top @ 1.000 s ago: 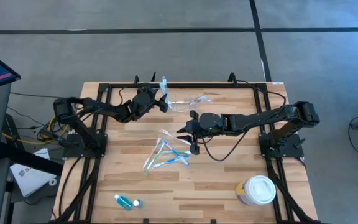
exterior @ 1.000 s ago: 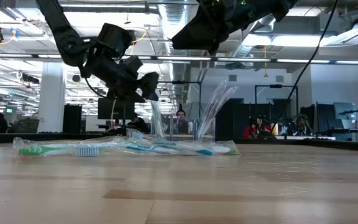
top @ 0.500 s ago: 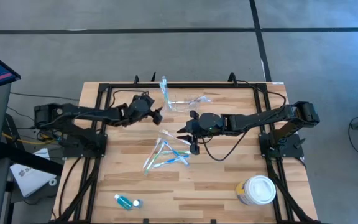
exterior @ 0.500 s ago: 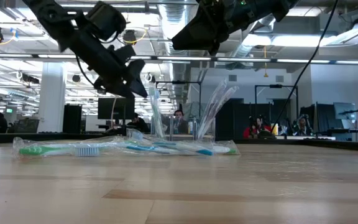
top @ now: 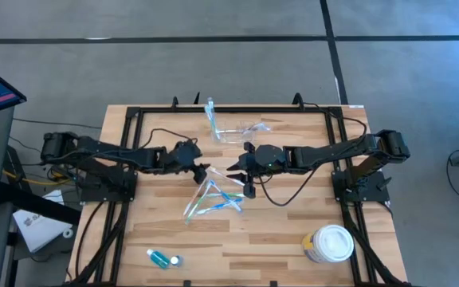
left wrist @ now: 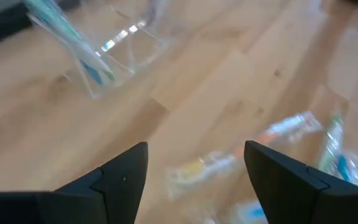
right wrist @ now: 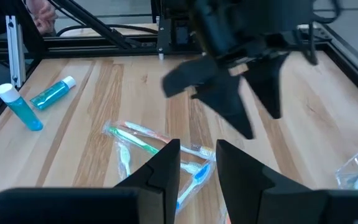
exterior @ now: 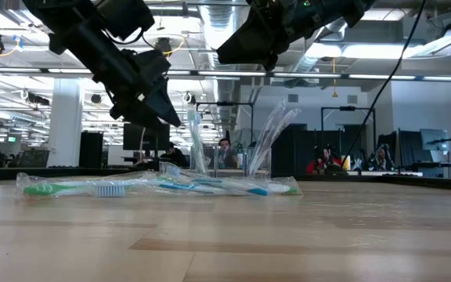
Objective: Pick & Place toothbrushing station
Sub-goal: Put the orange toothbrush into the transparent organizer
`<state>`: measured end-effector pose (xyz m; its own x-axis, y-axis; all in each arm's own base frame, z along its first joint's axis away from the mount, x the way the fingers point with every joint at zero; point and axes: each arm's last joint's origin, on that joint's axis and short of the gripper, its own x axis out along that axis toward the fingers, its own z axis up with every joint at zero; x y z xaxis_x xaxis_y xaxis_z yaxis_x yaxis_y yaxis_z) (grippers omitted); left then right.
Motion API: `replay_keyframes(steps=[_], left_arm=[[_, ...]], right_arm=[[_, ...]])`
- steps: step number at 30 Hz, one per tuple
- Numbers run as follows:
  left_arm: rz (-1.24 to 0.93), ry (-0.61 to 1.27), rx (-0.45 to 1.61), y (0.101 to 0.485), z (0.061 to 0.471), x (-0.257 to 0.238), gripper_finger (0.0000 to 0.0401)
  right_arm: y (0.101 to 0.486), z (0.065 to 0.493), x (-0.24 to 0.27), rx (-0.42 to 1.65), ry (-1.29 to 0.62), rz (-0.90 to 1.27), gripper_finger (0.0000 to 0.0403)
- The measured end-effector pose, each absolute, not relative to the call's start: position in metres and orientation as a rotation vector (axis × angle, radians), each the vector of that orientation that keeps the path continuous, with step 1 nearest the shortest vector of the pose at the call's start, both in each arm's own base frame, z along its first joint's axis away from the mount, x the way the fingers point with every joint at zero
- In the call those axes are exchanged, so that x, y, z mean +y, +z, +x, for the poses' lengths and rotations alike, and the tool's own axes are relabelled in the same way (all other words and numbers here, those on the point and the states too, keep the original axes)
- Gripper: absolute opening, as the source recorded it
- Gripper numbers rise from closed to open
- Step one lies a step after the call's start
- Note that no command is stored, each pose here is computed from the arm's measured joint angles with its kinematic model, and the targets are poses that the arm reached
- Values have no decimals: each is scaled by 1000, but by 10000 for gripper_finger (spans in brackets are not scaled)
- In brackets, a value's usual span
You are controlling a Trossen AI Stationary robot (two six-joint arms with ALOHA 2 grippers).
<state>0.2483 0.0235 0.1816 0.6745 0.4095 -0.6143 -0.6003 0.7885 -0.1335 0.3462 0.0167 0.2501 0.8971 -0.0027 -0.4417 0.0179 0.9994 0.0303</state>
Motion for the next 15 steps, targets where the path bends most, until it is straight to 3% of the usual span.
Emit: replay_keyframes(steps=[15], left_arm=[[-407, 487, 694, 174, 241, -22, 259]], right_arm=[[249, 345, 19, 476, -9, 52, 95]])
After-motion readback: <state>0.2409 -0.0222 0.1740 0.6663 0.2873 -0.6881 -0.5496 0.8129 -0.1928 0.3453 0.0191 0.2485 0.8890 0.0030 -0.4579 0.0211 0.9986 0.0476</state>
